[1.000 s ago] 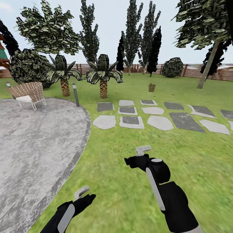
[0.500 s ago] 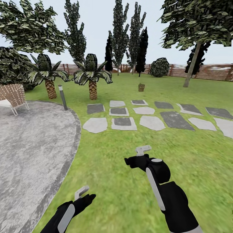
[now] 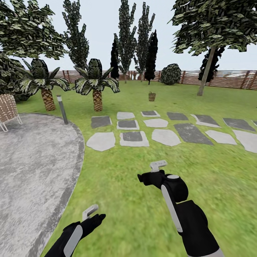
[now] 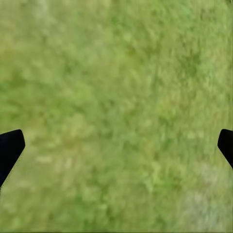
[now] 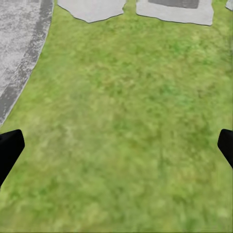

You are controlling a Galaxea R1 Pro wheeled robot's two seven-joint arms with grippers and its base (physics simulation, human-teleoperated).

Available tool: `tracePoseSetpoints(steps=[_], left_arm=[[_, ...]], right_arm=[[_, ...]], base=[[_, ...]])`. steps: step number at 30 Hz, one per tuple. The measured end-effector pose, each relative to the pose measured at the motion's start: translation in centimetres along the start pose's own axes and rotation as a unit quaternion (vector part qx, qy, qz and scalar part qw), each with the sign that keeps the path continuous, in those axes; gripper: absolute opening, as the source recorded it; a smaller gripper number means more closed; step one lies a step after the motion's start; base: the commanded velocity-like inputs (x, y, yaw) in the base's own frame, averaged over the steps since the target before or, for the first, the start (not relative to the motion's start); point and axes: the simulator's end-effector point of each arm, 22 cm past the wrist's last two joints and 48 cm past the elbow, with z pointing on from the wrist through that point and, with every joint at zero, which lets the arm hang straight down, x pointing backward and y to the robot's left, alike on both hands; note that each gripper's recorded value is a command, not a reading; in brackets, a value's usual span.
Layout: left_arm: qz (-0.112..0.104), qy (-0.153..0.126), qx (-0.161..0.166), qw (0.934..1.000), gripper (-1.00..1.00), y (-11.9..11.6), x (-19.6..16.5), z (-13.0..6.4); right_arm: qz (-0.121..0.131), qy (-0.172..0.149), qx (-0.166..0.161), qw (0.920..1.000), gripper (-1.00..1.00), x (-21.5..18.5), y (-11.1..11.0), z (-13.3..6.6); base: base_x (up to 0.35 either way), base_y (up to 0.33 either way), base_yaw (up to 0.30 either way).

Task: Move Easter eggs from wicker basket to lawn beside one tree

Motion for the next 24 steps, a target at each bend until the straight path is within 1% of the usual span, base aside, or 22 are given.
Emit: tracePoseSetpoints(steps=[7,18,21,24], left_arm=[[0.0,0.0,0.0,1.0,1.0,0.0,-0.01,0.0],[0.0,-0.001,0.001,1.0,1.0,-0.09,0.0,0.01],[0.0,-0.001,0.0,1.0,1.0,-0.05,-0.01,0.01],[0.0,-0.001,0.0,1.0,1.0,-0.02,-0.04,0.01]], right_arm=[[0.0,0.0,-0.001,1.0,1.0,-0.04,0.17,0.0],[0.001,0.0,-0.001,1.0,1.0,-0.04,0.15,0.0],[0.001,0.0,-0.001,1.0,1.0,-0.04,0.15,-0.01],[0.001,0.0,-0.001,1.0,1.0,-0.04,0.16,-0.01]], base=[[0.311,0.089,-0.001],[0.319,0.013,-0.005],[0.322,0.001,-0.121],[0.324,0.0,-0.237]])
